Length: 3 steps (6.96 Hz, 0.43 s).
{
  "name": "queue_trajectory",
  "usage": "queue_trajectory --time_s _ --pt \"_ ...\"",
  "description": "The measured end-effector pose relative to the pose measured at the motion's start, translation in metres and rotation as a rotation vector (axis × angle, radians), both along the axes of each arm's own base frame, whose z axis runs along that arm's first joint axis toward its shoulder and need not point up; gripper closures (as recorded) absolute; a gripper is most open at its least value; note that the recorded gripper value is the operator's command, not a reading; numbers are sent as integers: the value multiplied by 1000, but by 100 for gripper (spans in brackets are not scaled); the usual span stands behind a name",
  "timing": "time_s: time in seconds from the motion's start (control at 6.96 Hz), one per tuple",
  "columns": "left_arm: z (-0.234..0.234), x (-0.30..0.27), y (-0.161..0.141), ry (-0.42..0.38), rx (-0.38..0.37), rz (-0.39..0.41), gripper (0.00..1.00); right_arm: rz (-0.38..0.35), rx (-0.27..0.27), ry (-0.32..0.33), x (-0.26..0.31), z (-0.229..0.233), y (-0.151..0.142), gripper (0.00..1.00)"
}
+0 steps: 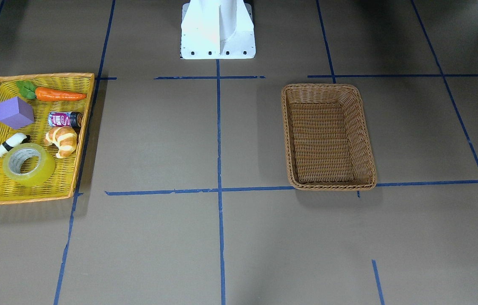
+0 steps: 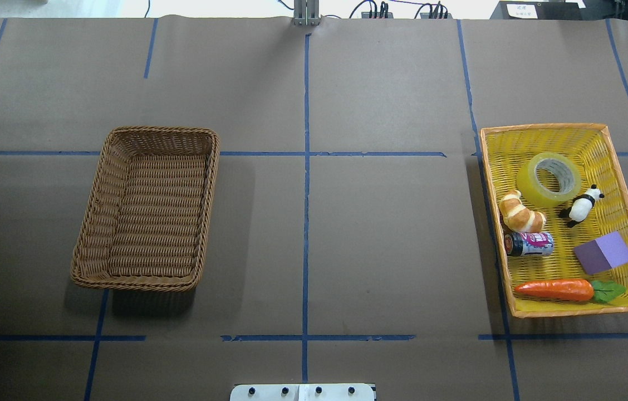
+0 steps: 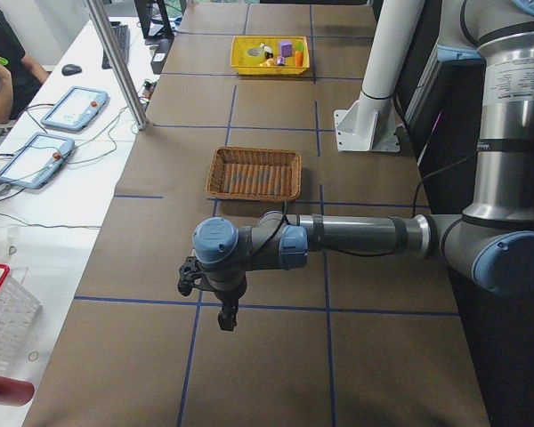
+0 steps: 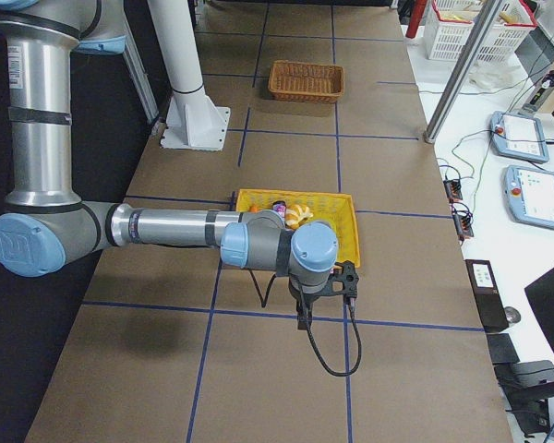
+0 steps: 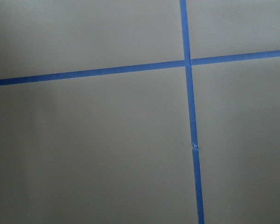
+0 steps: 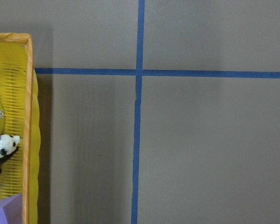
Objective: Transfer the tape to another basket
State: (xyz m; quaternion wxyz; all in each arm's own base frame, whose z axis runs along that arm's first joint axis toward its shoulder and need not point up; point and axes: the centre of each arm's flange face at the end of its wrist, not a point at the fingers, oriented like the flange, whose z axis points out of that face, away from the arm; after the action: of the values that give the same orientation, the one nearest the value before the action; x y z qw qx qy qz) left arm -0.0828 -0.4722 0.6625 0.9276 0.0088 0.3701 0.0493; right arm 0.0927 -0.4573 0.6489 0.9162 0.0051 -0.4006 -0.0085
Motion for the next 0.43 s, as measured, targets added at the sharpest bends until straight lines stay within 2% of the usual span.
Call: queue_trajectory --time_s 0.43 --pt "-4 0 -1 3 5 -4 0 0 18 0 0 -9 -8 0"
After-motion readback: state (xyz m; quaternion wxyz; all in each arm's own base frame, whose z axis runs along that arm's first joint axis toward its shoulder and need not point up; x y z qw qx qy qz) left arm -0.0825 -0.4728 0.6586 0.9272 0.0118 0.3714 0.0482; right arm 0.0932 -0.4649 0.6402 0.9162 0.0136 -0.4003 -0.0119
